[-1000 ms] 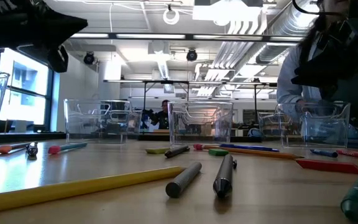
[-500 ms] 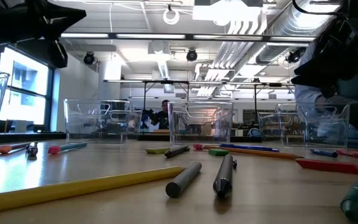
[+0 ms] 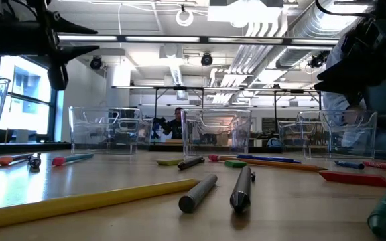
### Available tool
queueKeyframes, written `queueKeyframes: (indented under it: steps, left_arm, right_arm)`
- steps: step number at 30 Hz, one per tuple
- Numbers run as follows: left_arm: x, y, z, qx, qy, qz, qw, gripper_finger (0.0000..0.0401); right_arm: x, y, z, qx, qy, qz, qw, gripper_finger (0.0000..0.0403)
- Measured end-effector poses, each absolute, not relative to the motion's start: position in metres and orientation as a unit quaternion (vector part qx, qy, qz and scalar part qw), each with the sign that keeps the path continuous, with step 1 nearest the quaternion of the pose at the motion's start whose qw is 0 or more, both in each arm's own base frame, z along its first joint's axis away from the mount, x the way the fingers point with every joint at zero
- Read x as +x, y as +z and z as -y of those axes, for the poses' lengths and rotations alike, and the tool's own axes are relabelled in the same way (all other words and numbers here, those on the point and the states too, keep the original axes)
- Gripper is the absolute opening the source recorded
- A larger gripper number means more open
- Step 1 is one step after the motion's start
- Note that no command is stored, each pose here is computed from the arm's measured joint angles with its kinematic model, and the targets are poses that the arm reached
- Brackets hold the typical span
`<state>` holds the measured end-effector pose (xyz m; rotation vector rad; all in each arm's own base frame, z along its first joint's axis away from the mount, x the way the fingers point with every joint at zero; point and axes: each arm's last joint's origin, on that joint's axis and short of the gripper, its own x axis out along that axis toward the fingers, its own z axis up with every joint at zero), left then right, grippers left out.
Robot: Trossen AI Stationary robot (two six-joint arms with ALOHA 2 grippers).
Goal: Sort crayons/erasers/pens/pencils in bins
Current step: Put the brown pencil into the top left transparent bin
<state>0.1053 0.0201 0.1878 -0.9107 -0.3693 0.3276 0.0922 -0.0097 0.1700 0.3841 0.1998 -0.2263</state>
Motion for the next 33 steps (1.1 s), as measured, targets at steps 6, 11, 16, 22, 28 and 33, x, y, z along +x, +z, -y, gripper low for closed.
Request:
queueKeyframes:
  steps: [6, 11, 16, 22, 28, 33]
  left_arm:
    - [0.103, 0.217, -0.02, -0.423, 0.16, 0.185, 0.872, 0.0101]
    - [0.103, 0.242, -0.02, -0.412, 0.194, 0.115, 0.883, 0.0095]
    - [0.106, 0.258, -0.02, -0.429, 0.242, 0.016, 0.87, 0.0095]
    - [0.113, 0.268, -0.021, -0.468, 0.298, -0.077, 0.828, 0.0094]
    - [0.123, 0.265, -0.02, -0.514, 0.338, -0.161, 0.772, 0.0094]
    - [0.131, 0.254, -0.02, -0.546, 0.37, -0.214, 0.721, 0.0094]
  right_arm:
    - [0.092, 0.17, 0.01, 0.19, -0.112, -0.099, 0.97, 0.0139]
    - [0.092, 0.17, 0.01, 0.19, -0.112, -0.099, 0.97, 0.0139]
    - [0.092, 0.17, 0.01, 0.19, -0.112, -0.099, 0.97, 0.0139]
    - [0.092, 0.17, 0.01, 0.19, -0.112, -0.099, 0.97, 0.0139]
    - [0.092, 0.17, 0.01, 0.19, -0.112, -0.1, 0.97, 0.0139]
    - [0.092, 0.169, 0.01, 0.19, -0.113, -0.102, 0.97, 0.0139]
